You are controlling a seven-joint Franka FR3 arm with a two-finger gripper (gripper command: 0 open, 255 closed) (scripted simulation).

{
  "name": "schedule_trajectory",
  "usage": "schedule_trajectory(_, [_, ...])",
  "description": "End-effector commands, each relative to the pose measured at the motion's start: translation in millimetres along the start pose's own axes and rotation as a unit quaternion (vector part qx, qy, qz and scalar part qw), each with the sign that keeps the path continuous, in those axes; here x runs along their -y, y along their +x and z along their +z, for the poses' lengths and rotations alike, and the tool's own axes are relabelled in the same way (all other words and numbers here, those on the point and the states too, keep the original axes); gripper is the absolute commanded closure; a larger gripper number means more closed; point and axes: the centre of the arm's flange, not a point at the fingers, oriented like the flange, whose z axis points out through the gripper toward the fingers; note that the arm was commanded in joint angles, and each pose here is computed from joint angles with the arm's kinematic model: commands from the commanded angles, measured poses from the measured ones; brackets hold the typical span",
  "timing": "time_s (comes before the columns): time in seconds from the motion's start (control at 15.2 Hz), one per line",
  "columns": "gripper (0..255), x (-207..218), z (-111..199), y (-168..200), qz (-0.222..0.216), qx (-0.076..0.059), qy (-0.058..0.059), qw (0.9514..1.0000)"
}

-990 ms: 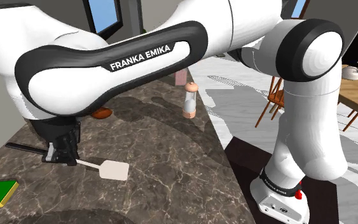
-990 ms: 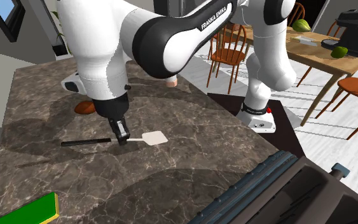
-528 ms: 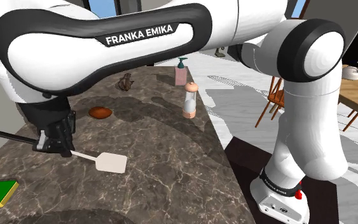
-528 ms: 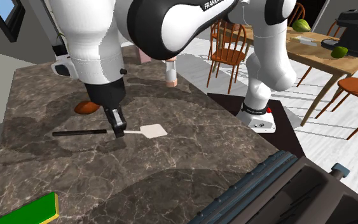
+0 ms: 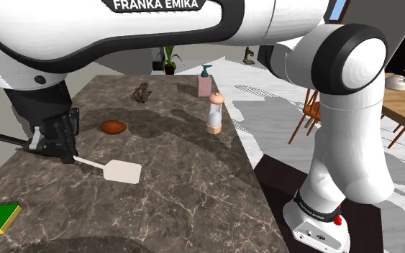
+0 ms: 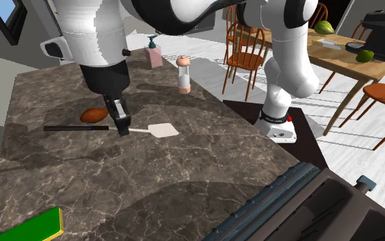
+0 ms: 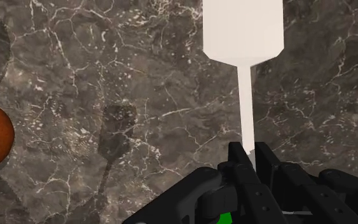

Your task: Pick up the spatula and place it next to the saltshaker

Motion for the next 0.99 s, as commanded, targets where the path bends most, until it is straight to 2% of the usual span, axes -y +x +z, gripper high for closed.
schedule_trajectory(0.0, [255,1,-10,0,0.000,0.000,0.000,1.0000])
schedule_trajectory(0.46, [255,1,-45,2,0.000,0.000,0.000,1.0000])
schedule_trajectory(0.92, [255,-43,-50,-79,0.000,0.000,0.000,1.0000])
